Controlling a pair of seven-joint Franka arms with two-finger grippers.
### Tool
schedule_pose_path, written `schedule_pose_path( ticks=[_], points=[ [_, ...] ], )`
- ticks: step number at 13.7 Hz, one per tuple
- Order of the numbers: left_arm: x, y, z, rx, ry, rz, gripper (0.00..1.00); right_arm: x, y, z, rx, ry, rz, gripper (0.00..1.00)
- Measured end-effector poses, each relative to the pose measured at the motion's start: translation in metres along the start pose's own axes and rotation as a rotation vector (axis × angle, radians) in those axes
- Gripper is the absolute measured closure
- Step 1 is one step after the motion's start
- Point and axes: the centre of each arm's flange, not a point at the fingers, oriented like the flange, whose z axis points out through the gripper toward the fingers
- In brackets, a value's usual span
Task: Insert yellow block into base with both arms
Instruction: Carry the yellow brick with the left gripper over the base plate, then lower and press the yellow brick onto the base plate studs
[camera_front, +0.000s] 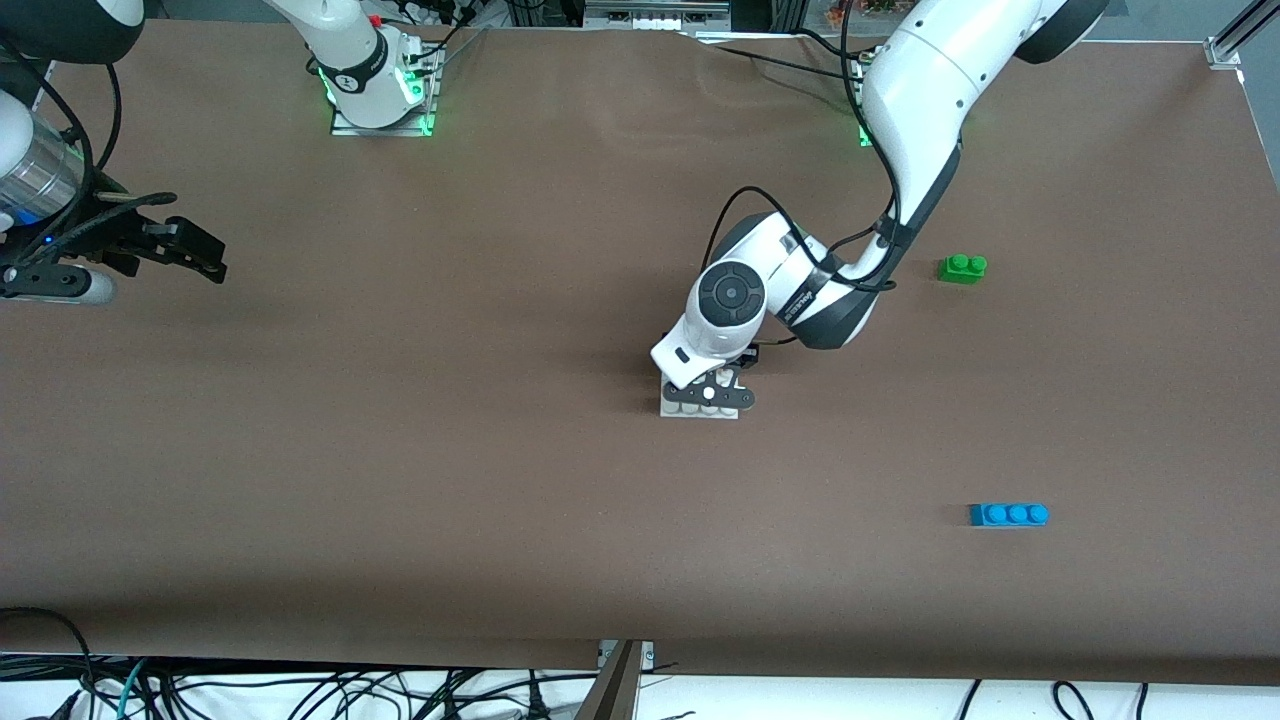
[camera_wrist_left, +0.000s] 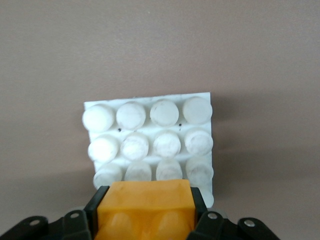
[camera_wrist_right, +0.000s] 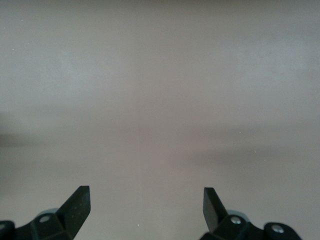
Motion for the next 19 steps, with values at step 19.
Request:
schedule_pose_path(
  ticks=[19],
  points=[
    [0.001, 0.006, 0.025, 0.005, 0.024, -0.028, 0.32, 0.000, 0.000, 0.000, 0.000, 0.000, 0.000, 0.00]
  ],
)
